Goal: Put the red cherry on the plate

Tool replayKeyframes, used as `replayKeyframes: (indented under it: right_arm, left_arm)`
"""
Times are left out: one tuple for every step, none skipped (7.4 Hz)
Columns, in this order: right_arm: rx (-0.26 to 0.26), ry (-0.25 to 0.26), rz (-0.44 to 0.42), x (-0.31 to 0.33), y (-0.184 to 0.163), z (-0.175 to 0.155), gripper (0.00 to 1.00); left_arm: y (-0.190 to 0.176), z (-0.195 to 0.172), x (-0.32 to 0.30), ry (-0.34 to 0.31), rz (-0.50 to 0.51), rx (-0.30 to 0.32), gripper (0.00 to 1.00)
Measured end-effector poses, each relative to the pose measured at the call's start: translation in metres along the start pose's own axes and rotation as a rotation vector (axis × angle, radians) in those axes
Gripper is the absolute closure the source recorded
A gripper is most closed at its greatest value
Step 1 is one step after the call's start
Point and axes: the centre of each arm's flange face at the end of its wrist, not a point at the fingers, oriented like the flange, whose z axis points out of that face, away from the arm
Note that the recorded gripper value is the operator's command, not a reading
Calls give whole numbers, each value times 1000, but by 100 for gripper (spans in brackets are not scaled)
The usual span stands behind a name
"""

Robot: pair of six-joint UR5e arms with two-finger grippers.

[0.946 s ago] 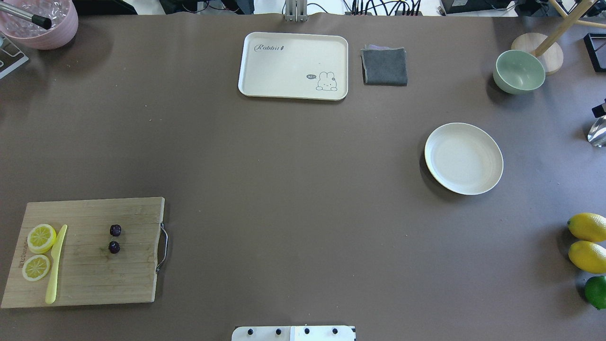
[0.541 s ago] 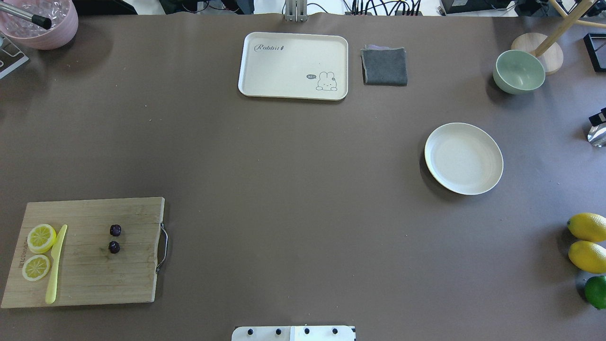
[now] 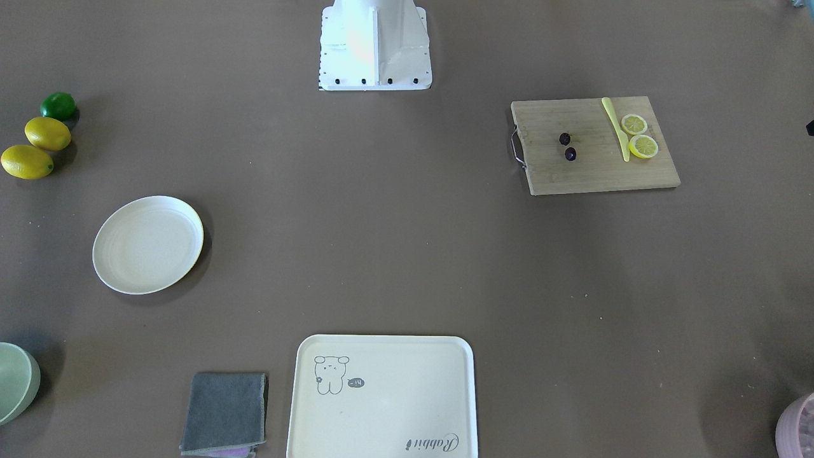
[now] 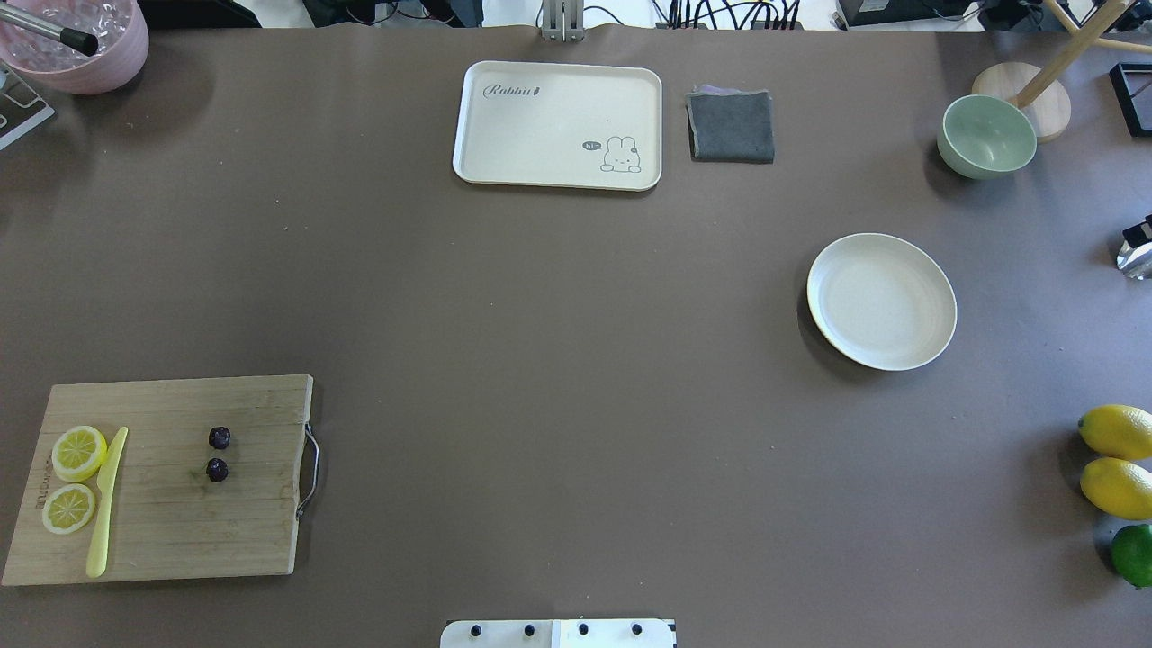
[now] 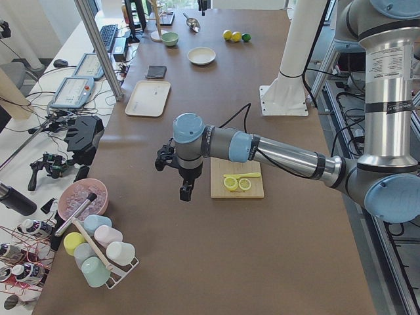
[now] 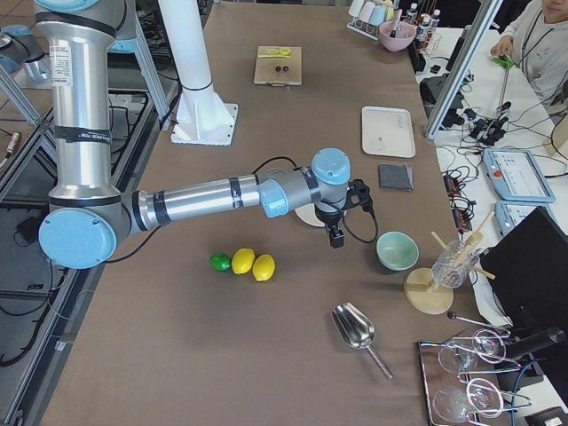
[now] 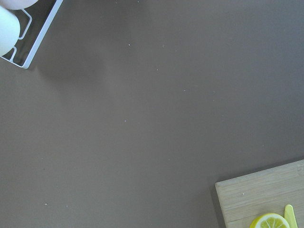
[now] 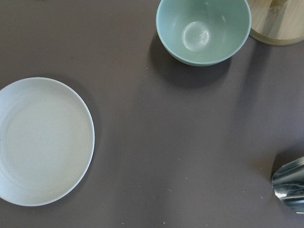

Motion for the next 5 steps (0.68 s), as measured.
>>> replayKeyframes:
  right_arm:
    - [1, -2, -1, 0, 1, 0, 0]
    - [-1, -2, 1, 1, 1, 1, 0]
    - [-6, 0, 9, 4, -2, 4, 0]
    - [-8, -5, 22, 7, -6, 4, 0]
    - [-5, -11, 40, 13, -5, 2, 0]
  left_arm:
    - [1, -1, 0, 11, -2, 3, 3]
    - [2, 1, -2, 28, -11, 0, 3]
    - [4, 6, -11, 37, -35, -10, 3]
    - [6, 4, -21, 40, -59, -4, 3]
    - [6, -2, -27, 40, -73, 8, 3]
